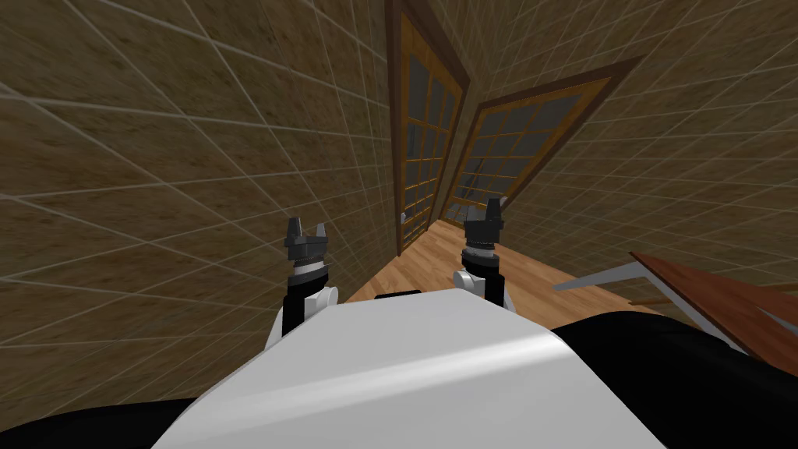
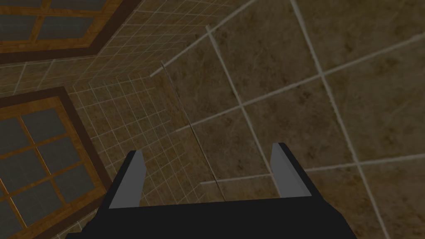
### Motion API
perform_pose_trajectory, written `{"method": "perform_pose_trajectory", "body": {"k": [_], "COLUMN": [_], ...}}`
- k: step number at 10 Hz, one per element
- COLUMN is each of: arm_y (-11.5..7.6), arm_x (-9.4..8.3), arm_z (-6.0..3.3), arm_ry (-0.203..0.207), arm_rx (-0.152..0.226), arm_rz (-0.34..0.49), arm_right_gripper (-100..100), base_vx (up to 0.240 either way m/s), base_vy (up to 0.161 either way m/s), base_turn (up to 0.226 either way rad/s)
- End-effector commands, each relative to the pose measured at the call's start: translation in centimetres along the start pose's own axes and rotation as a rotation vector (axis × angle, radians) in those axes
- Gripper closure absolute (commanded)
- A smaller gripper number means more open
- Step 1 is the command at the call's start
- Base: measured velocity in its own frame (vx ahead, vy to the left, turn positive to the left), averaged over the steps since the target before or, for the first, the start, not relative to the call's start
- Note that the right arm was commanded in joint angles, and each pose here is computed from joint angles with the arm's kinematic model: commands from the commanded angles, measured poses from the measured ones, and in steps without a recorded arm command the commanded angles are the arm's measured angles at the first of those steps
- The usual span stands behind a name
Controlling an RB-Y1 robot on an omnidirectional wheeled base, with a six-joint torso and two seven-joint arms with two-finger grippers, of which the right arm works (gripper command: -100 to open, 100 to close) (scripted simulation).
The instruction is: Pull the door open
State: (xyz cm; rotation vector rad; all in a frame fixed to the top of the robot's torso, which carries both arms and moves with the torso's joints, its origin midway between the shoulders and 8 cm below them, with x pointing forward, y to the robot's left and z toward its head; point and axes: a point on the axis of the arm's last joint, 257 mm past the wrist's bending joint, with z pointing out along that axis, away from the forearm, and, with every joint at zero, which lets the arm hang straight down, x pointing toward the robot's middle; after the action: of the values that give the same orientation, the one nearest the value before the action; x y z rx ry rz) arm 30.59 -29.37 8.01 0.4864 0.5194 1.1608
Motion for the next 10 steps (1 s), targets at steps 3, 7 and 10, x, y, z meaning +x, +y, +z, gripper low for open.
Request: {"method": "perform_pose_trajectory", "body": {"k": [3, 7, 10], "arm_y": [-2.5, -5.6, -8.8], "arm_x": [0.7, 1.6, 2.6], "arm_z": [-0.71, -1.73, -2.86], "arm_ry": [0.022, 0.052, 0.093], "arm_rx": [0.035, 0.077, 0.112], "arm_rz": [-0.061, -0.138, -0.241], "arm_right_gripper": [-100, -100, -100], "base_vx": [0.049, 0.071, 0.068], "base_vy": [-0.032, -0.047, -0.051], "base_turn": [0.076, 0.085, 0.116]}}
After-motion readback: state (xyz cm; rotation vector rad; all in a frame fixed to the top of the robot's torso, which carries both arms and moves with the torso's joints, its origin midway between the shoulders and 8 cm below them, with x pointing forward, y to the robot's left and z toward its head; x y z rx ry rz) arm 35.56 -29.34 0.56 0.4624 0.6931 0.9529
